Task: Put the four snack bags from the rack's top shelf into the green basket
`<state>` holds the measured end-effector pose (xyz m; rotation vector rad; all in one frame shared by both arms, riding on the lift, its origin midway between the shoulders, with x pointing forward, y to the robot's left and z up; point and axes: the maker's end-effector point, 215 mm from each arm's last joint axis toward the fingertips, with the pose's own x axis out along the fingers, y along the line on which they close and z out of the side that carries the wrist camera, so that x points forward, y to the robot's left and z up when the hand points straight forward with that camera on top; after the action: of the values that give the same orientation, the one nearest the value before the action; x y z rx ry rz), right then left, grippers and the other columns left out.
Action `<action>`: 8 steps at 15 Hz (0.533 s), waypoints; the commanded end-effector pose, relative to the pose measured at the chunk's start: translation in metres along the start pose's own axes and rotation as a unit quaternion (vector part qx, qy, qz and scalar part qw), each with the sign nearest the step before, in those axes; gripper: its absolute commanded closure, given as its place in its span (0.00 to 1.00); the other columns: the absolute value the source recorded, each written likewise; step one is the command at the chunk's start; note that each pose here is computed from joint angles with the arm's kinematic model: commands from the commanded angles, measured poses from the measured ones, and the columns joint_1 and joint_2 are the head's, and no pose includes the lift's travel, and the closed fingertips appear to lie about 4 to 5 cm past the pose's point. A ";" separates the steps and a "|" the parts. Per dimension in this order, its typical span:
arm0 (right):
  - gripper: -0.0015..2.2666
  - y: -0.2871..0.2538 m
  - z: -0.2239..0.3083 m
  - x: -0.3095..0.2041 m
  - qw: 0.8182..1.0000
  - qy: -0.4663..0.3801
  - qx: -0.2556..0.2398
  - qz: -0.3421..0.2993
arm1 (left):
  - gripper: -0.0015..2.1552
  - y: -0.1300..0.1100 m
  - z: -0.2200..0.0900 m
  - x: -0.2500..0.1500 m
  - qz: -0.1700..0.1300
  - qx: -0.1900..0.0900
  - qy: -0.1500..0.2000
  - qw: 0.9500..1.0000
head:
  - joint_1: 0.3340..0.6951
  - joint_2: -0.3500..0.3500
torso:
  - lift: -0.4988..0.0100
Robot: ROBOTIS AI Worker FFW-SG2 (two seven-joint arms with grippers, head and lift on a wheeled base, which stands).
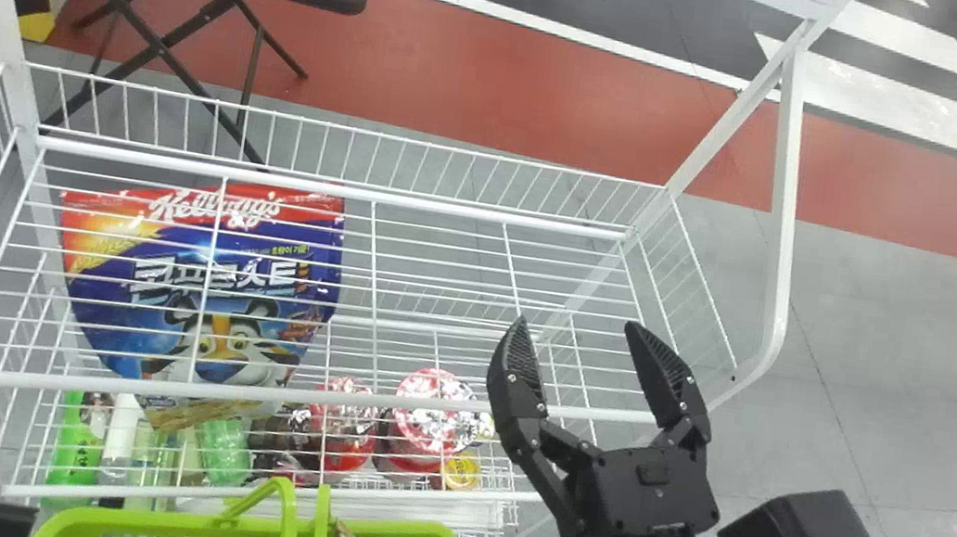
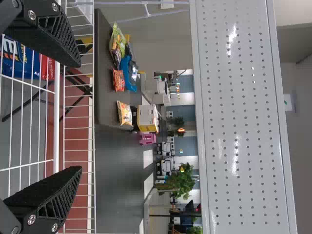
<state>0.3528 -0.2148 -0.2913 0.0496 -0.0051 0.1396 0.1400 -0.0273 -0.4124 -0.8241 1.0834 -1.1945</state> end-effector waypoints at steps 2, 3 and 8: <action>0.03 0.000 0.000 0.000 1.000 0.000 0.000 0.000 | 0.97 0.000 0.000 0.000 0.000 0.000 0.000 1.000 | 1.00 0.00 | 0.98; 0.03 0.000 0.000 0.000 1.000 -0.001 0.000 0.000 | 0.97 0.000 0.000 0.000 0.000 0.000 0.000 1.000 | 1.00 0.00 | 0.98; 0.03 -0.002 0.001 0.000 1.000 -0.001 -0.002 -0.001 | 0.97 0.000 0.000 0.000 0.000 0.000 0.000 1.000 | 1.00 0.00 | 0.98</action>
<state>0.3532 -0.2166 -0.2908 0.0465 -0.0064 0.1370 0.1402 -0.0276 -0.4126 -0.8245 1.0834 -1.1931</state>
